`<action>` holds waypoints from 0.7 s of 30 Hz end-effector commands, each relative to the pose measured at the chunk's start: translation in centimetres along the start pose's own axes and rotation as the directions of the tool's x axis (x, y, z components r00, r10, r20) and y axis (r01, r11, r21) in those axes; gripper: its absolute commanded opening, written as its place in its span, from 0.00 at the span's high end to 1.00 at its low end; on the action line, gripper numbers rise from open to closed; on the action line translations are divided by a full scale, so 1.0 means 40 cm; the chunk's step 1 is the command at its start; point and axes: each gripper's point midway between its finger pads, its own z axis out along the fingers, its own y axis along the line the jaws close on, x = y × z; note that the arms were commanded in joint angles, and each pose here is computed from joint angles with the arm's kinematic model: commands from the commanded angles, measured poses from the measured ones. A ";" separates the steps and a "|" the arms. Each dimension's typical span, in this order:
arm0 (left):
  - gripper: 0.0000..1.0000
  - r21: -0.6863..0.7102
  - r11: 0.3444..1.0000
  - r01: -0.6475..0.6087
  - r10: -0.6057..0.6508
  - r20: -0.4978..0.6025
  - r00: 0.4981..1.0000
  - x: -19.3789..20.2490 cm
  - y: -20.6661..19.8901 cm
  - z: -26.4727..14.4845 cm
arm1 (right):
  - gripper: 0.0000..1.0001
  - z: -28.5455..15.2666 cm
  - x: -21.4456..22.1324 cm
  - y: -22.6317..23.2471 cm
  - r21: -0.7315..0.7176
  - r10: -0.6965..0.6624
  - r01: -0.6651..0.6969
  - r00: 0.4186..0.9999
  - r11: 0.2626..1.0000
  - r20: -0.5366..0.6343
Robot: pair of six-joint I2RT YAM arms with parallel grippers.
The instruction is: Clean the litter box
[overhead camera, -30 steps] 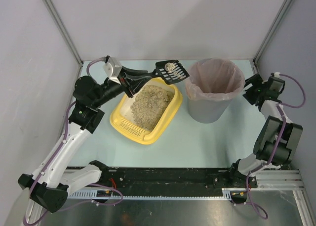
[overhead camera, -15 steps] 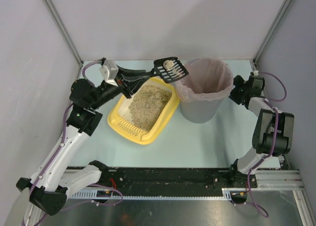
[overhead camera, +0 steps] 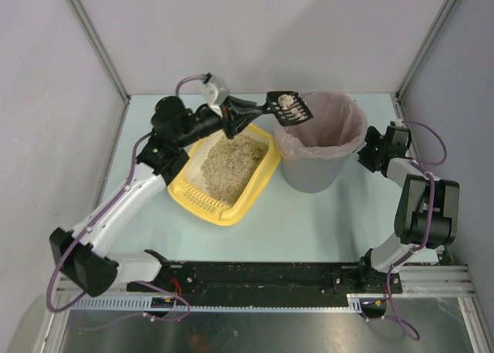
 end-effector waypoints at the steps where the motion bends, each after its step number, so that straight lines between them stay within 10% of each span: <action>1: 1.00 0.033 0.991 -0.127 0.126 0.007 0.992 -0.030 0.006 0.065 | 0.21 -0.027 0.066 0.070 -0.111 -0.083 0.076 0.995 0.991 -0.059; 21: 1.00 0.230 0.786 -0.574 0.604 -0.086 0.792 0.063 0.001 0.201 | 0.21 -0.123 0.042 0.033 -0.118 -0.101 0.104 0.994 0.988 0.032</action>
